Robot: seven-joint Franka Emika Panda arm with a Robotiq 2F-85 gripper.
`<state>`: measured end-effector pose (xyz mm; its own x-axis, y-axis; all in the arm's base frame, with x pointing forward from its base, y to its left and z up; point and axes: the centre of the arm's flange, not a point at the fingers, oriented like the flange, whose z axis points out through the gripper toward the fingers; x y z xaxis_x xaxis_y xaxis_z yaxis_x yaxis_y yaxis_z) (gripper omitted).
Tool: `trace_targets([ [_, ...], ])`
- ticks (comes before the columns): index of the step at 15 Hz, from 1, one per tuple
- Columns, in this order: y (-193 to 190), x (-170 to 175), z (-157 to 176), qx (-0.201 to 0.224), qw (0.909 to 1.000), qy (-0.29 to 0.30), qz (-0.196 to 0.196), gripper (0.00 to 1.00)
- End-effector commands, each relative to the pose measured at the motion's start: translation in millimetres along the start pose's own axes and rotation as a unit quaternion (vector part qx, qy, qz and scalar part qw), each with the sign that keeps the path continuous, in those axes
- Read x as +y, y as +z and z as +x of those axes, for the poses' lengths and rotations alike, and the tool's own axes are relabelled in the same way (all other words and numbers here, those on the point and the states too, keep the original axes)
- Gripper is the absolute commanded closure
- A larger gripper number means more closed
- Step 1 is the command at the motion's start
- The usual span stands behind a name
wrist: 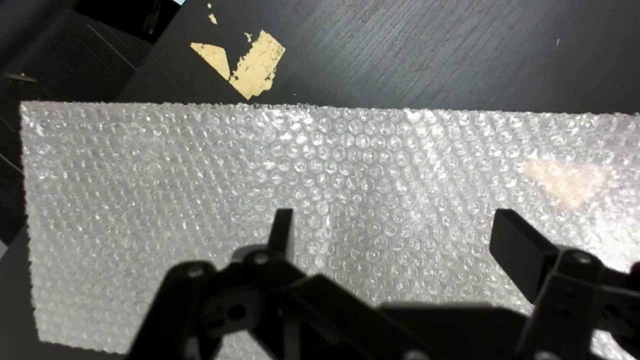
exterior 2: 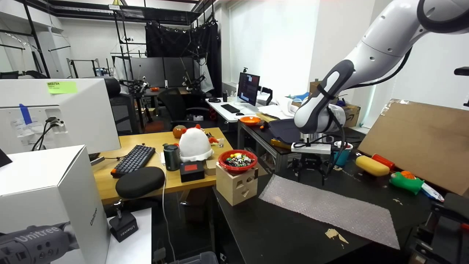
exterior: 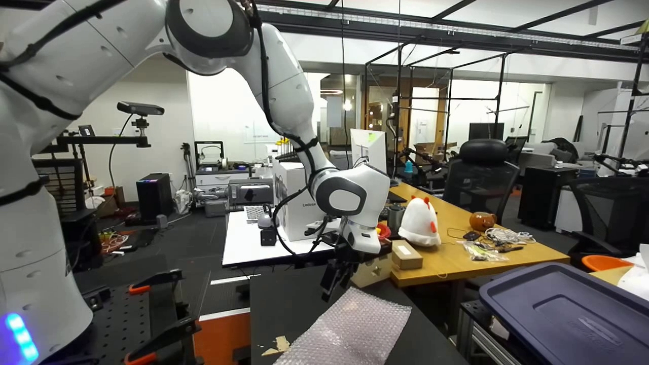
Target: Unfold the plastic once.
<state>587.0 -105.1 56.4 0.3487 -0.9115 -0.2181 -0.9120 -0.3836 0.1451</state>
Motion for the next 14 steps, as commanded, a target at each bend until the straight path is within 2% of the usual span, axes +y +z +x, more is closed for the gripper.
trace_targets([
  [1,1.1,-4.2,0.6,0.001,1.0000,0.005,-0.003,0.00],
  [8,36.0,6.5,38.0,0.026,0.9989,0.038,-0.009,0.00],
  [14,70.3,17.8,59.6,0.063,0.9974,0.028,0.024,0.00],
])
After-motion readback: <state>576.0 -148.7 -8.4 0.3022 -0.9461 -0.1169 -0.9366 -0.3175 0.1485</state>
